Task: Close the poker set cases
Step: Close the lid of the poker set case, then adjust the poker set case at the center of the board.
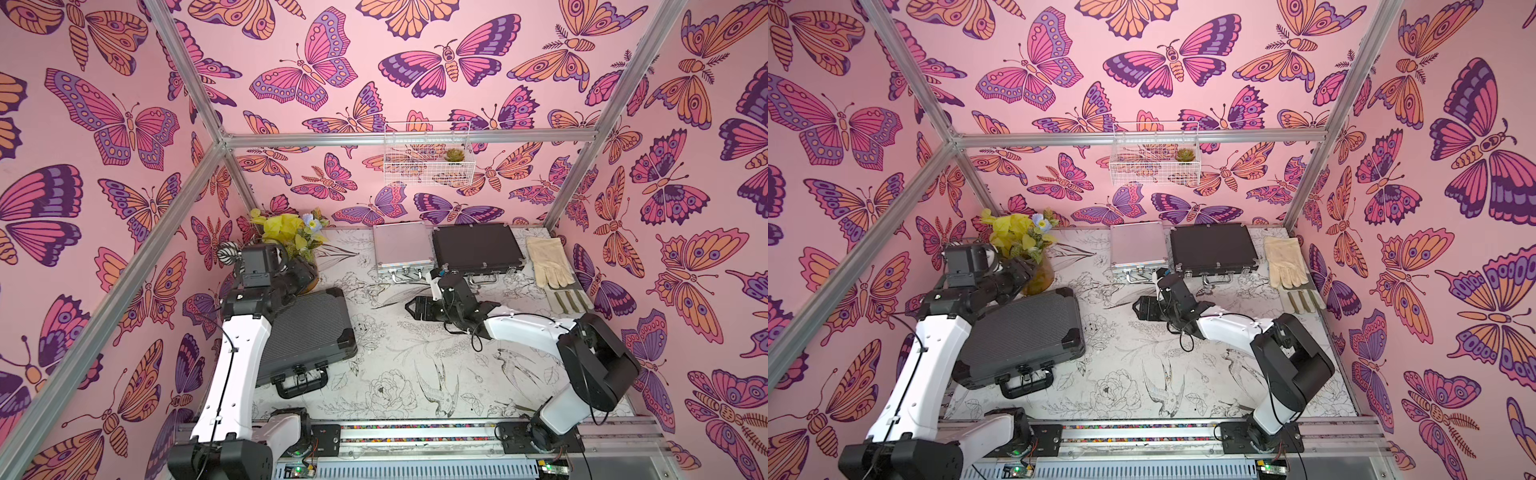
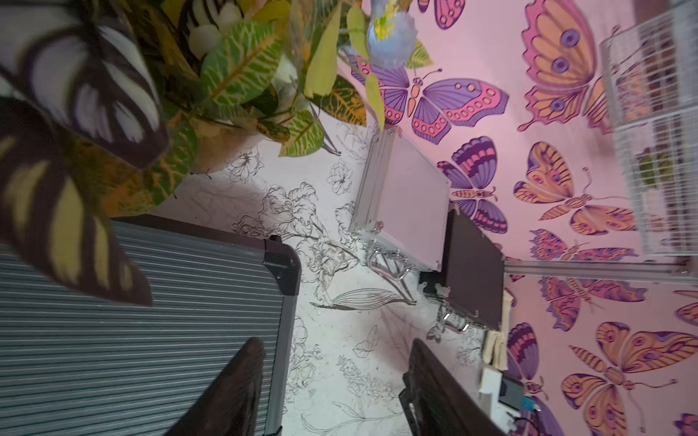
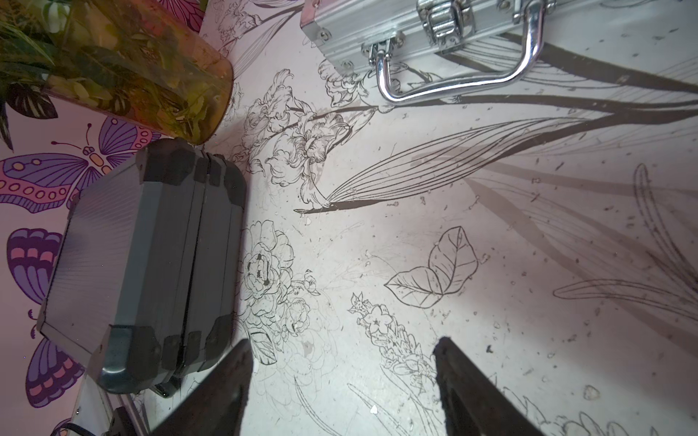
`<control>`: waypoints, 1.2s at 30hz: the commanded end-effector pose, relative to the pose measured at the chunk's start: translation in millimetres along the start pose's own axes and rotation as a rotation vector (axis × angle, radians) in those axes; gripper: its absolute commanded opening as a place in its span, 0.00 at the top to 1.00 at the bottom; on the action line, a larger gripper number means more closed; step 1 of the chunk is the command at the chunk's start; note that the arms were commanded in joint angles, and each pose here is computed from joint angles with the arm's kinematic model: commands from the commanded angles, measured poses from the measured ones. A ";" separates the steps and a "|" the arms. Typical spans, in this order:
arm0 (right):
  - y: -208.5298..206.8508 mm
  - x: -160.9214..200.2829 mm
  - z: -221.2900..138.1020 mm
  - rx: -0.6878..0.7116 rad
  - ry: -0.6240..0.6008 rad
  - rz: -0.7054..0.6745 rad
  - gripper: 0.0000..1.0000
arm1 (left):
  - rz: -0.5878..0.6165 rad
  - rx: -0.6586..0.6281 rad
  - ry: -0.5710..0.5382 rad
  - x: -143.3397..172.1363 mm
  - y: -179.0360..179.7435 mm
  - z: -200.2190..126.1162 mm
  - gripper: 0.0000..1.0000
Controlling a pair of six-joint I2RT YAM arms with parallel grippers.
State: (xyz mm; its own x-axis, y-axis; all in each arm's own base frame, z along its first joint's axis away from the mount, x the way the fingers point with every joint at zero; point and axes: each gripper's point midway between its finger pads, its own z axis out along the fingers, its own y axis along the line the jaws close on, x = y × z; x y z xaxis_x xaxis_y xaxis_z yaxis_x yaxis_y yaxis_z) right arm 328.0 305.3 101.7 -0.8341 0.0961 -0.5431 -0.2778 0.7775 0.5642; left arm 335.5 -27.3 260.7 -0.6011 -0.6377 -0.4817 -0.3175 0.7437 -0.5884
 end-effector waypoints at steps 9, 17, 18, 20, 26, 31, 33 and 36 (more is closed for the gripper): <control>14.7 9.0 11.2 -0.058 0.061 -0.010 0.26 | 0.194 -0.244 0.197 76.9 49.1 36.2 0.38; 67.8 25.1 20.9 -0.199 0.116 -0.089 0.28 | 0.136 -0.333 0.259 102.9 82.3 46.3 0.35; 76.2 31.0 22.7 -0.221 0.130 -0.100 0.29 | 0.132 -0.338 0.260 103.7 84.5 46.2 0.35; 95.1 46.3 25.8 -0.269 0.159 -0.129 0.33 | 0.117 -0.345 0.254 101.7 88.8 44.4 0.34; 117.1 93.2 27.4 -0.270 0.156 -0.237 0.39 | 0.113 -0.339 0.209 80.1 90.2 38.9 0.31; 130.7 126.8 28.0 -0.267 0.169 -0.306 0.42 | 0.134 -0.334 0.201 67.2 82.8 48.1 0.31; 140.7 145.6 27.9 -0.277 0.165 -0.356 0.42 | 0.134 -0.337 0.176 58.6 79.3 48.9 0.31; 153.8 162.4 25.9 -0.285 0.151 -0.409 0.43 | 0.094 -0.360 0.178 54.5 81.6 60.3 0.30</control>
State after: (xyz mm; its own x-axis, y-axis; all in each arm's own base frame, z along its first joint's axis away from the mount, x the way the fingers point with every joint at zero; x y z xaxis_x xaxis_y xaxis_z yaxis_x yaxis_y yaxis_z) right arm 169.9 450.5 89.3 -0.7343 -0.2770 -0.6197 -0.6558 0.5252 0.5423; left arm 314.1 -20.3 146.3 -0.7663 -0.5232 -0.3730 -0.4445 0.8508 -0.2801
